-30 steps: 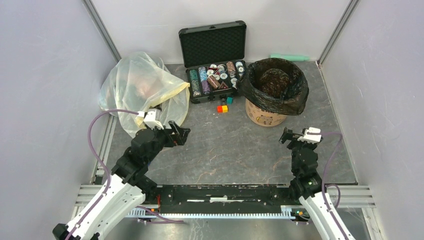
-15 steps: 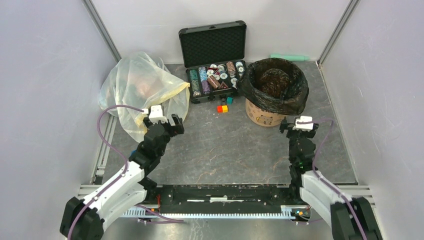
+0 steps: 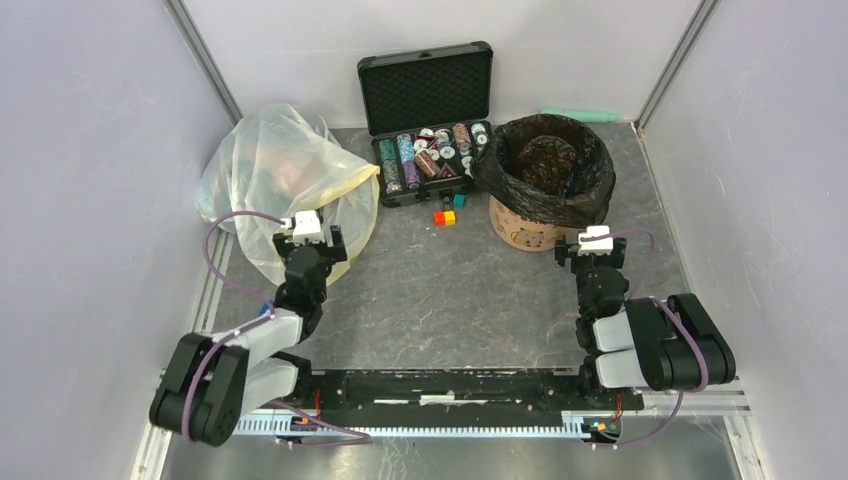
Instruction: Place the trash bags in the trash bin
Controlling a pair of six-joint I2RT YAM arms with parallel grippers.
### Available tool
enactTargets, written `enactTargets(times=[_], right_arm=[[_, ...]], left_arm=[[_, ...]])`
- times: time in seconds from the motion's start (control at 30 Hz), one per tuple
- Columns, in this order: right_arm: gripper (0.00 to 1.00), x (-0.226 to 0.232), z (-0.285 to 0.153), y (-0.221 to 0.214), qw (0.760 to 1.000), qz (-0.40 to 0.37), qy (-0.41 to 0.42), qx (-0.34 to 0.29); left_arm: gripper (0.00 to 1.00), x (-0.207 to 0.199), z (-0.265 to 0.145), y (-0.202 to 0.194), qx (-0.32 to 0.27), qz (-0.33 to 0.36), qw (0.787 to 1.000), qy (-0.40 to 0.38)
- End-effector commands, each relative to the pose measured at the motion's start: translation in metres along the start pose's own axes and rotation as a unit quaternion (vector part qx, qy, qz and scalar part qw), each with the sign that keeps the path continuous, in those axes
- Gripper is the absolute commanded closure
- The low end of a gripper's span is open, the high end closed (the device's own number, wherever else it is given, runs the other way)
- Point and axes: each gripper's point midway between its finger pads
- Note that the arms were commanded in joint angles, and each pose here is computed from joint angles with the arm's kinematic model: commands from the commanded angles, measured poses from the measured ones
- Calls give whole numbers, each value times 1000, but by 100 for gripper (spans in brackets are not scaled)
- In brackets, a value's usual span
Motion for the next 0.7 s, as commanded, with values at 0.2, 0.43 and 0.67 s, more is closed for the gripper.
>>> enactTargets(times=[0.2, 0.43, 0.67], right_arm=[[2, 0, -23, -24, 1000, -13, 2, 27], [2, 1, -22, -24, 1000, -13, 4, 28], [2, 1, -22, -24, 1000, -13, 5, 28]], left_arm=[[1, -13, 46, 0, -20, 76, 996, -33], [0, 3, 56, -3, -3, 38, 999, -13], [0, 13, 53, -8, -2, 22, 1000, 0]])
Point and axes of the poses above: each gripper's point midway between its finger pads, its own z axis out along the fingers, its own x axis along the line the jaws close on, y = z × x, and after that the axes turned 9 degrees about -z, right-handed
